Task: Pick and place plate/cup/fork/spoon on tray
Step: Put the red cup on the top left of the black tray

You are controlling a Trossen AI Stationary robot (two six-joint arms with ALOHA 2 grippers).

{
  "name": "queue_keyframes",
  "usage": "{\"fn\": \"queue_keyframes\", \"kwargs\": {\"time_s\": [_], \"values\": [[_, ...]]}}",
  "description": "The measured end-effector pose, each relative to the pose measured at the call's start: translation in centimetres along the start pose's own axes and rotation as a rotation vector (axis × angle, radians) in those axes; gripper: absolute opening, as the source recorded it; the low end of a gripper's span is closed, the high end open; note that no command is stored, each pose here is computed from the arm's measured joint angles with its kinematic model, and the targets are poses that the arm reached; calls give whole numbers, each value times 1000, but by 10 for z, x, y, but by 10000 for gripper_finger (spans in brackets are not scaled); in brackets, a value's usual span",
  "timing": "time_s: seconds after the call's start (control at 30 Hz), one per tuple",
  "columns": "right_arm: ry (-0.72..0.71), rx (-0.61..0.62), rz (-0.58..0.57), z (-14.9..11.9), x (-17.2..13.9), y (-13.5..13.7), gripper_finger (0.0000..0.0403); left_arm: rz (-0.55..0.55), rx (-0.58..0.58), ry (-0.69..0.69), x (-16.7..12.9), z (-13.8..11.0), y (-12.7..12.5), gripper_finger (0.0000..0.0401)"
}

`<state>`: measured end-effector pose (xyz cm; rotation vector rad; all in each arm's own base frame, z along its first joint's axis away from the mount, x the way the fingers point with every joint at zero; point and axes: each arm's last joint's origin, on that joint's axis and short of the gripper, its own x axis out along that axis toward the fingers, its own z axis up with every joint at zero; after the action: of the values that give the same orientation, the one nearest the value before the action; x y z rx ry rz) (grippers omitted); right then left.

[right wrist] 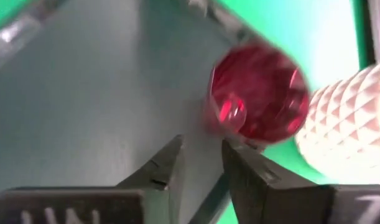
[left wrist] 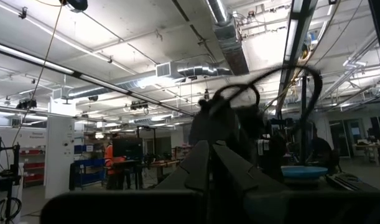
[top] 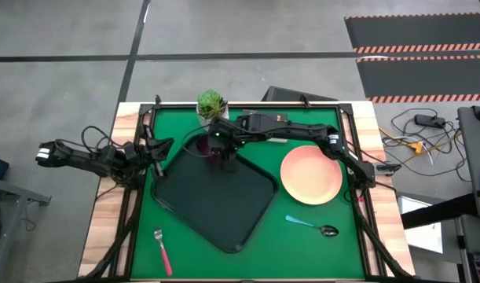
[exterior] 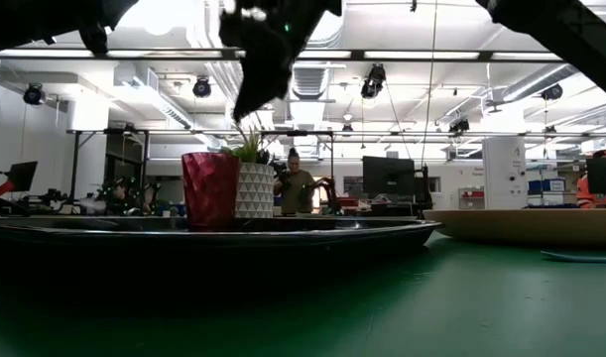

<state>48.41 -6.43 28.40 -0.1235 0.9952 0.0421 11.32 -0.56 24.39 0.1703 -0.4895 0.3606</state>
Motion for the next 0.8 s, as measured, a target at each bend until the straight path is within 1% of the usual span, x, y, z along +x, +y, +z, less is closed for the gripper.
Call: {"fn": "queue_keyframes", "kwargs": {"time_s": [0.13, 0.2, 0.27, 0.4, 0.5, 0.6, 0.7, 0.8], "values": [[73, -17, 14, -16, 28, 1, 30, 0, 0, 0, 0, 0, 0, 0], [85, -19, -14, -23, 41, 0, 14, 0, 0, 0, 0, 0, 0, 0], [67, -21, -41, -29, 54, -2, 12, -1, 1, 3, 0, 0, 0, 0], [-28, -24, -77, -33, 73, -7, 11, 0, 1, 1, 0, 0, 0, 0], [-107, -21, -131, -32, 81, -9, 9, 0, 0, 0, 0, 0, 0, 0], [-148, -12, -166, -34, 87, -10, 9, 1, 0, -1, 1, 1, 0, 0], [-155, 1, -182, -36, 90, -10, 9, 1, 0, -1, 1, 1, 0, 0], [-127, 25, -220, -36, 88, -6, 9, 0, 0, 0, 1, 0, 0, 0]]}}
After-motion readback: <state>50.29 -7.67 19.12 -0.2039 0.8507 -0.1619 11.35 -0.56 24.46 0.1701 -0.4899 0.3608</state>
